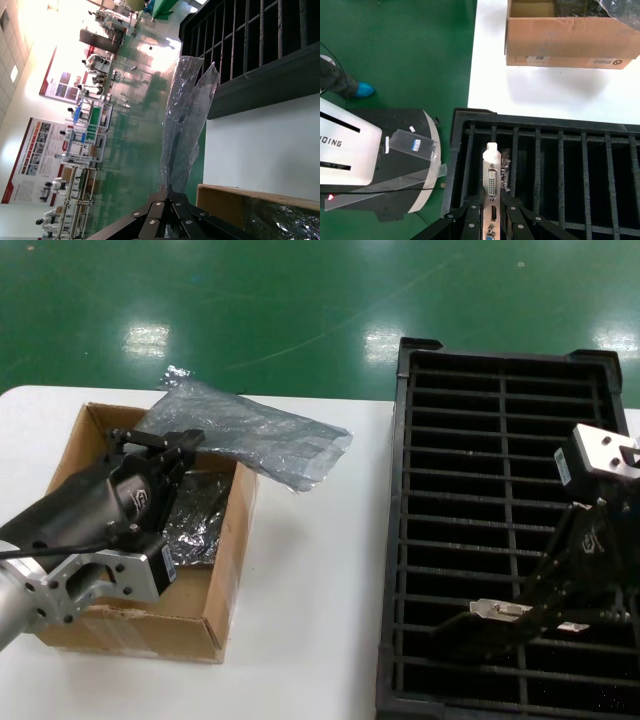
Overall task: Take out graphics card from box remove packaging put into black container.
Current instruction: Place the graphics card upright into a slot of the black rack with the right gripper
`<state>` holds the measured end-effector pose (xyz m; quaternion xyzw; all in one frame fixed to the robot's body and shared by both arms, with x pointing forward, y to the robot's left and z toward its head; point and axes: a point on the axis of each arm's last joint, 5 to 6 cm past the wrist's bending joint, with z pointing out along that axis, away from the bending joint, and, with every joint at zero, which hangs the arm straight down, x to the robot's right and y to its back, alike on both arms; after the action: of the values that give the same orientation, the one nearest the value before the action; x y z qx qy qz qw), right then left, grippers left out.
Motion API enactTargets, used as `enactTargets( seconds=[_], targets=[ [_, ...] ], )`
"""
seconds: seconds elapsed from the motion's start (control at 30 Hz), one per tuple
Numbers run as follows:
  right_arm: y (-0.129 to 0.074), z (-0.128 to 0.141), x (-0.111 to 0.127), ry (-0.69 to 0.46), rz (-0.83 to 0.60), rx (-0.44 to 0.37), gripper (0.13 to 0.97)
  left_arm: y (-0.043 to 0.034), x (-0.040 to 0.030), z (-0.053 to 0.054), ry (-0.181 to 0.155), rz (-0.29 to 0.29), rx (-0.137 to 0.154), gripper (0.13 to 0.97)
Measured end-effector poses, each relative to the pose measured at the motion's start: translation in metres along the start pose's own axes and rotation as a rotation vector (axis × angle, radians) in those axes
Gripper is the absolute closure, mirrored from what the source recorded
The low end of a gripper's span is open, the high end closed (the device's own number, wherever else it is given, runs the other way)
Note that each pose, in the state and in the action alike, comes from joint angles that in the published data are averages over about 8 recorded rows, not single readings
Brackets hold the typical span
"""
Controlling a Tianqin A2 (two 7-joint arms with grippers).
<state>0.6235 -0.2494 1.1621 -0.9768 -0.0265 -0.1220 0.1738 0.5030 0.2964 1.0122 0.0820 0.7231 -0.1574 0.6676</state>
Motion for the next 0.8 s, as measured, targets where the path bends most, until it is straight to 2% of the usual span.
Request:
enactTargets(
  seconds=[0.8],
  targets=[
    [-0.0026, 0.0077, 0.0074, -0.01, -0.007, -0.026, 0.91, 0.0, 0.0, 0.0, 0.0, 0.0, 0.0, 0.958]
  ],
)
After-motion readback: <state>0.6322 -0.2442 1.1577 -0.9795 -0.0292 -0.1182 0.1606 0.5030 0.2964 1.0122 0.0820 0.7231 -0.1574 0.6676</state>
